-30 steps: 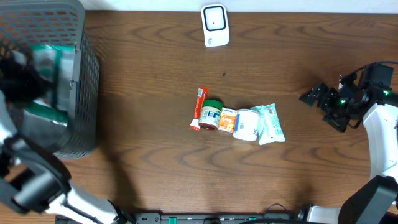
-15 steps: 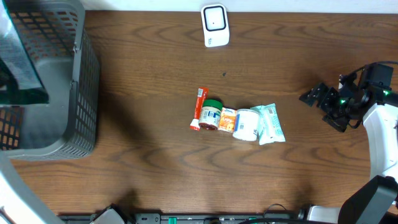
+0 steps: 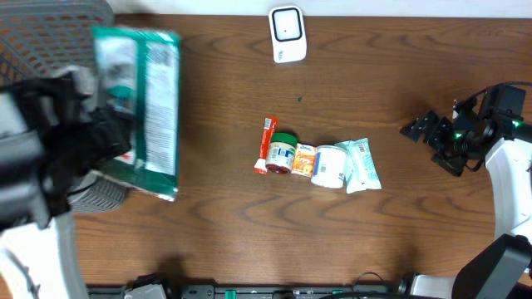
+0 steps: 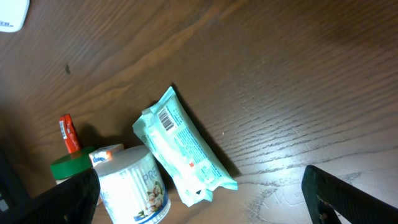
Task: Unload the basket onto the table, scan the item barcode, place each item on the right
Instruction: 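Lift the green package out and lay it left of the red tube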
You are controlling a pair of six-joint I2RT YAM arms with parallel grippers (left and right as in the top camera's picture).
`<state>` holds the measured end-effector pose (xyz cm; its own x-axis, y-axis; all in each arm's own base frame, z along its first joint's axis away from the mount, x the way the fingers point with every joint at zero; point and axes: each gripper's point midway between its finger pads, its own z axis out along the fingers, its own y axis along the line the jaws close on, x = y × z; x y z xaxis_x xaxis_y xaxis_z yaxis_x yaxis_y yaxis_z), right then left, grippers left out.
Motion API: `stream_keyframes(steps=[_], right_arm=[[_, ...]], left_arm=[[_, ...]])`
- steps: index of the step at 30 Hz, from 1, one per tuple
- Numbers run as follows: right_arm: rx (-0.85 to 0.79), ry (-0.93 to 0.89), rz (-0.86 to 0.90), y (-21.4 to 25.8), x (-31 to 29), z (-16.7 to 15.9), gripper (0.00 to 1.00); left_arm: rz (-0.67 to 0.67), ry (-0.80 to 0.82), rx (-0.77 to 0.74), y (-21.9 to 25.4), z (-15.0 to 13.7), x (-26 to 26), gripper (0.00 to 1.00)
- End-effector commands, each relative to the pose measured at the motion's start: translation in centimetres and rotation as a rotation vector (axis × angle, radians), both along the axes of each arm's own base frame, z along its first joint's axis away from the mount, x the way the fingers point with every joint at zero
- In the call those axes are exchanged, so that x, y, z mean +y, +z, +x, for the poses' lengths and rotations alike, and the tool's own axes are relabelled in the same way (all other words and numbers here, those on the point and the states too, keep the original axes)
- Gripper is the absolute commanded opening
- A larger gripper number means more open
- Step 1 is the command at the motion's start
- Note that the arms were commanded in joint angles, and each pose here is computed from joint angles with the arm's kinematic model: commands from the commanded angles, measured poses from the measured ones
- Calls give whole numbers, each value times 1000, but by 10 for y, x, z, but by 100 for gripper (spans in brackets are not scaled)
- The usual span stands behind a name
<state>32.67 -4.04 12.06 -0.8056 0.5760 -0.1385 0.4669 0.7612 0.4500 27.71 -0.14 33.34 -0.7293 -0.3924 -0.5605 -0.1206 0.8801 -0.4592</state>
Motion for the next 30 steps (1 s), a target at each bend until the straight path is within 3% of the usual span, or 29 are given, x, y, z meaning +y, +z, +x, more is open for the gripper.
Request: stream_keyframes(steps=[1, 11, 18, 30], right_arm=[[-17, 16, 0, 5, 4, 3, 99], [-17, 16, 0, 5, 4, 3, 99], [-17, 16, 0, 5, 4, 3, 99], [-17, 16, 0, 5, 4, 3, 99]], left_arm=[[26, -69, 139, -57, 7, -22, 7], [103, -98, 288, -157, 21, -68, 7], [201, -88, 327, -198, 27, -83, 7], [223, -155, 515, -261, 18, -109, 7]])
